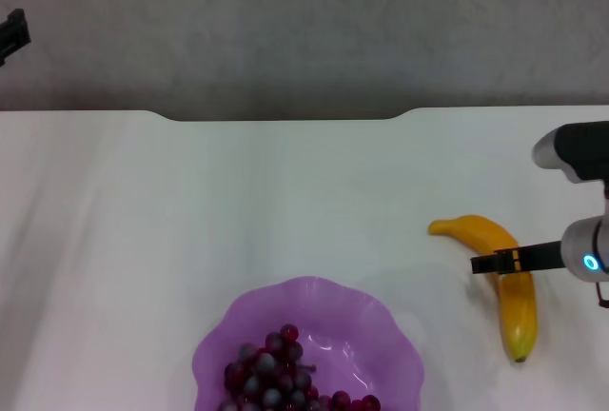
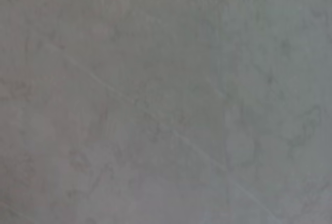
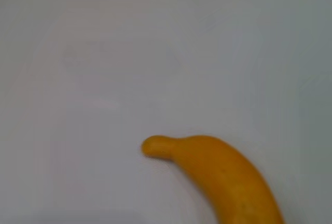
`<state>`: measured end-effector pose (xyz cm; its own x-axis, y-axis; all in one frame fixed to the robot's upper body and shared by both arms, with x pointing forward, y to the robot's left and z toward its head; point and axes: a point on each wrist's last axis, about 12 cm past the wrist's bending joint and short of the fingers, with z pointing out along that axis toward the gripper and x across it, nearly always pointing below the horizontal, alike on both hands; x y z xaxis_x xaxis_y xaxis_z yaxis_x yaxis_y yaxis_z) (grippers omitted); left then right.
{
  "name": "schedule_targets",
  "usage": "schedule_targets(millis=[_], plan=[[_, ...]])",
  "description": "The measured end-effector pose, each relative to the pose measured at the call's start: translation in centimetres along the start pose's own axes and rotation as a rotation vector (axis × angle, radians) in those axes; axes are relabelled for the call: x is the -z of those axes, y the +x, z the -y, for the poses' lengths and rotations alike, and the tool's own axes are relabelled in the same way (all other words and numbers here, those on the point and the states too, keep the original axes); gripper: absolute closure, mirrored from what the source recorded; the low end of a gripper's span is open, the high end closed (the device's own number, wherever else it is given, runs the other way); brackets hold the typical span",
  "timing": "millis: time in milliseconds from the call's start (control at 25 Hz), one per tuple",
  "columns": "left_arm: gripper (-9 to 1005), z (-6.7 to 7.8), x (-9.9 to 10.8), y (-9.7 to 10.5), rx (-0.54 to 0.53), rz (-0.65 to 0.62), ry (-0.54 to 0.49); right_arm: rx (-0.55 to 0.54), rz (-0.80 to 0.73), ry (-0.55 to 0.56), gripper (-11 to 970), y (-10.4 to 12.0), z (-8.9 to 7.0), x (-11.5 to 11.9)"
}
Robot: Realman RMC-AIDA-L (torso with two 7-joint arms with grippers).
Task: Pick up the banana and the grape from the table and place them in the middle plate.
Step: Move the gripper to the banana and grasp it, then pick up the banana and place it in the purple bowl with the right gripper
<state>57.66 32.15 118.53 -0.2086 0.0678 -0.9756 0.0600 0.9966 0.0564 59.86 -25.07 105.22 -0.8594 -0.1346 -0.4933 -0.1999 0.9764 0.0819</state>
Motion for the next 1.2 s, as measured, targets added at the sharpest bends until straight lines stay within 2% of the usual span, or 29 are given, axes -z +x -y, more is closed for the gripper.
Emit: schedule_targets(millis=[400, 760, 960, 1160, 1200], plan=[[141, -0.03, -0.04, -0.05, -0.001, -0.004, 0.001, 0.010, -0.008, -0.008, 102, 0.06, -0.31, -0.14], [141, -0.02, -0.05, 0.03, -0.001, -0.014, 0.005, 0.008, -0.027, 0.000, 203, 0.32, -0.08, -0.41], [141, 0.03, -0.06, 0.05, -0.001, -0.018, 0.008, 0.009, -0.033, 0.001, 273, 0.34, -0.08, -0.51], [142, 0.03, -0.05, 0.03, -0.002, -0.017, 0.008, 0.018, -0.018, -0.005, 453, 0.22, -0.25, -0.31], [142, 0.01, -0.04, 0.05, -0.002, -0.017, 0.008, 0.027, -0.012, -0.008, 451, 0.20, -0.28, -0.20]])
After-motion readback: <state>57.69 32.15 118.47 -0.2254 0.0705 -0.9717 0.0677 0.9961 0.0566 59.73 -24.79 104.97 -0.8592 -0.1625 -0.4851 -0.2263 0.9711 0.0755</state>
